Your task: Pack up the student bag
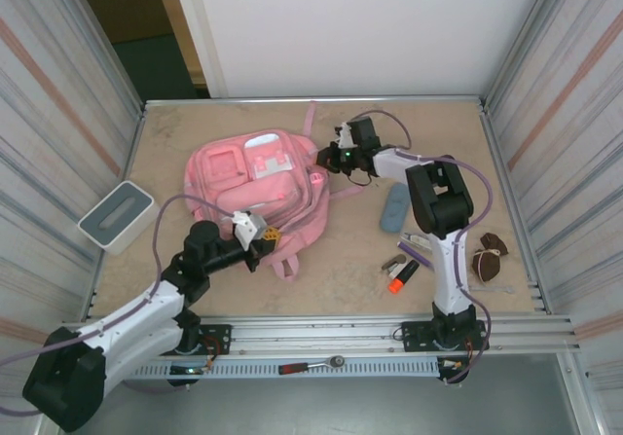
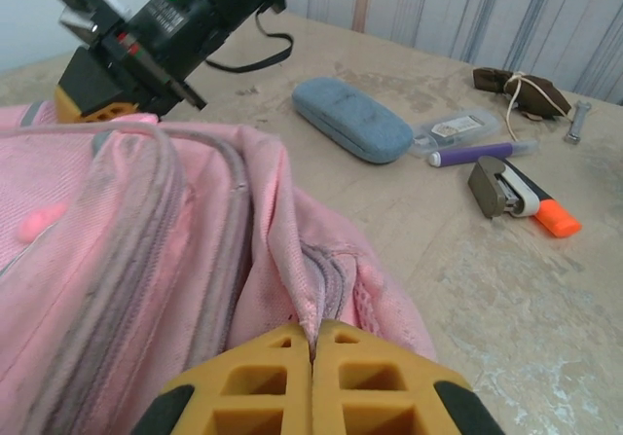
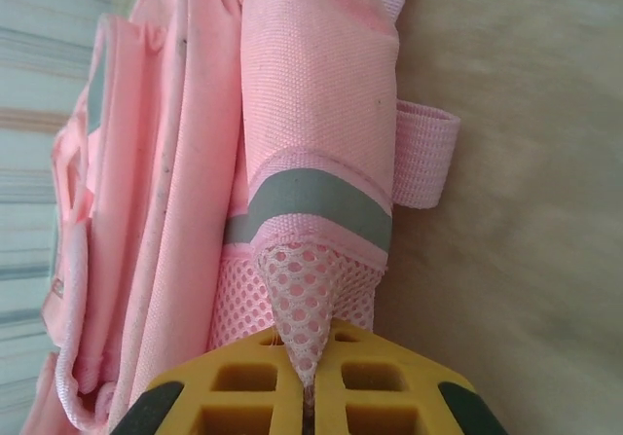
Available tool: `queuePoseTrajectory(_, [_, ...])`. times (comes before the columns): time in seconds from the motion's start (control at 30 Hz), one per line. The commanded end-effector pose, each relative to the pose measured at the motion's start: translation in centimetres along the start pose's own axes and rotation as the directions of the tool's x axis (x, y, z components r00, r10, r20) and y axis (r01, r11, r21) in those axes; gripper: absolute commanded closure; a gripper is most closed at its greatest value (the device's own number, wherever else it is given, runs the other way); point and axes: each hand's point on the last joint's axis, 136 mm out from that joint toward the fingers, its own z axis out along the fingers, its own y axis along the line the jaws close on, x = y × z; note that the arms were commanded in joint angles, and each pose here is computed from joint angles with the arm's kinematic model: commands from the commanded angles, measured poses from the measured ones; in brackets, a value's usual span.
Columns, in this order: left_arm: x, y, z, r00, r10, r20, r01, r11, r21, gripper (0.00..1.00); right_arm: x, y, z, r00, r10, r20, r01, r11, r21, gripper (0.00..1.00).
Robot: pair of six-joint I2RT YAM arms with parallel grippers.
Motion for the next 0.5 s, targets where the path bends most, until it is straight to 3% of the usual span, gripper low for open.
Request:
queuePoseTrajectory(0.0, [-3.1,1.8,0.6,0.998,-0.006,0.058,0.011,0.997,-0.08,1.0,-1.6,0.1,-5.3,0.995,0.008,0.101,-0.01,1.0,0.014,1.0])
queuePoseTrajectory(0.07, [-2.9,3.3,0.9,0.998,-0.046,0.042,0.051,0.988,-0.146,0.96,-0.3,-1.0,-6.6,0.993,0.005,0.118,-0.011,0.998,0.055,1.0])
queuePoseTrajectory(0.27, [-2.2,7.4,0.9,0.981,-0.191,0.02,0.186,0.922,-0.339,0.97,2.8,-2.8,-9.1,0.988,-0.013,0.156,-0.011,0.988,0.152,1.0])
queuePoseTrajectory(0.47, [-0.7,13.1,-0.4,0.921,-0.386,0.047,0.351,0.774,-0.526,0.98,5.3,-0.9,-9.5,0.984,-0.096,0.152,0.069,0.982,0.176,0.97])
